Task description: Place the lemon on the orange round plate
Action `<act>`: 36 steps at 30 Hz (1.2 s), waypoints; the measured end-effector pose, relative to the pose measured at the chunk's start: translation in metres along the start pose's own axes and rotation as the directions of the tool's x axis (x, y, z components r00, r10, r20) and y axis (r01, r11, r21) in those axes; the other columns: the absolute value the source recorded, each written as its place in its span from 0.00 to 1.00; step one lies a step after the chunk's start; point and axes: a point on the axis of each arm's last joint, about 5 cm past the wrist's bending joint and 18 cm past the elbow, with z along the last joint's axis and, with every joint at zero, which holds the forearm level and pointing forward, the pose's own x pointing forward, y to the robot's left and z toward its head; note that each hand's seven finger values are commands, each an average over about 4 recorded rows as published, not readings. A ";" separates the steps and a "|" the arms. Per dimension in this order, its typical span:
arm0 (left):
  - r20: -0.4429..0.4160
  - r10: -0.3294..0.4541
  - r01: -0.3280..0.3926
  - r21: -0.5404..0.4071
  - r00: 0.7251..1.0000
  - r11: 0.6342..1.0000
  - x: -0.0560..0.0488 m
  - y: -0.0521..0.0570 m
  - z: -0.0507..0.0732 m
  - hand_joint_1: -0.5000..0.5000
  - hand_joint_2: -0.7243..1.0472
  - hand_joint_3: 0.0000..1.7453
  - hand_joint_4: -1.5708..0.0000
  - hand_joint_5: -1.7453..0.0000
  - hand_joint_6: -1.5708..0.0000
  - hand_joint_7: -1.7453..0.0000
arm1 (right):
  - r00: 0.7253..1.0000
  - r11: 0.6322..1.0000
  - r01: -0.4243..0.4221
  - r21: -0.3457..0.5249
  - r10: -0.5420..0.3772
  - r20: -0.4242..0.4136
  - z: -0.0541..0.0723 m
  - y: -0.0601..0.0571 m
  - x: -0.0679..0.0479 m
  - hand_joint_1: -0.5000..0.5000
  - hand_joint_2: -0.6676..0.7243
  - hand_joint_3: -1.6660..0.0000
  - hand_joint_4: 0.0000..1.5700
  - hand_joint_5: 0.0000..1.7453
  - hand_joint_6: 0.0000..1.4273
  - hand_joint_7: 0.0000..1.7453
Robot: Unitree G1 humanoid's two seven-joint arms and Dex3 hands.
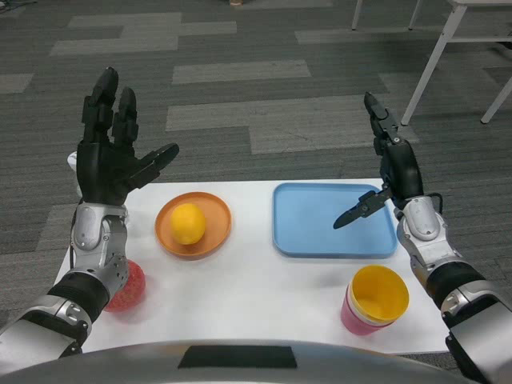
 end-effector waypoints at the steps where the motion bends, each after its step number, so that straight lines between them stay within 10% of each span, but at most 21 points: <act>1: -0.011 -0.015 0.014 -0.015 1.000 1.000 0.002 -0.001 0.002 1.00 1.00 0.05 1.00 1.00 1.00 0.84 | 1.000 1.000 0.000 0.000 0.000 0.000 0.000 0.000 0.000 0.04 0.64 1.00 0.02 0.00 0.00 0.00; 16: -0.177 -0.202 0.183 -0.116 0.963 0.976 0.013 0.007 0.020 1.00 1.00 0.05 1.00 1.00 1.00 0.84 | 1.000 1.000 0.000 0.000 0.000 -0.003 0.000 0.000 0.000 0.04 0.64 1.00 0.02 0.00 0.00 0.00; 36: -0.183 -0.225 0.209 -0.104 0.957 0.972 0.016 0.011 0.025 1.00 1.00 0.05 1.00 1.00 1.00 0.84 | 1.000 1.000 0.002 -0.002 -0.002 -0.012 -0.002 0.000 -0.001 0.04 0.64 1.00 0.02 0.00 0.00 0.00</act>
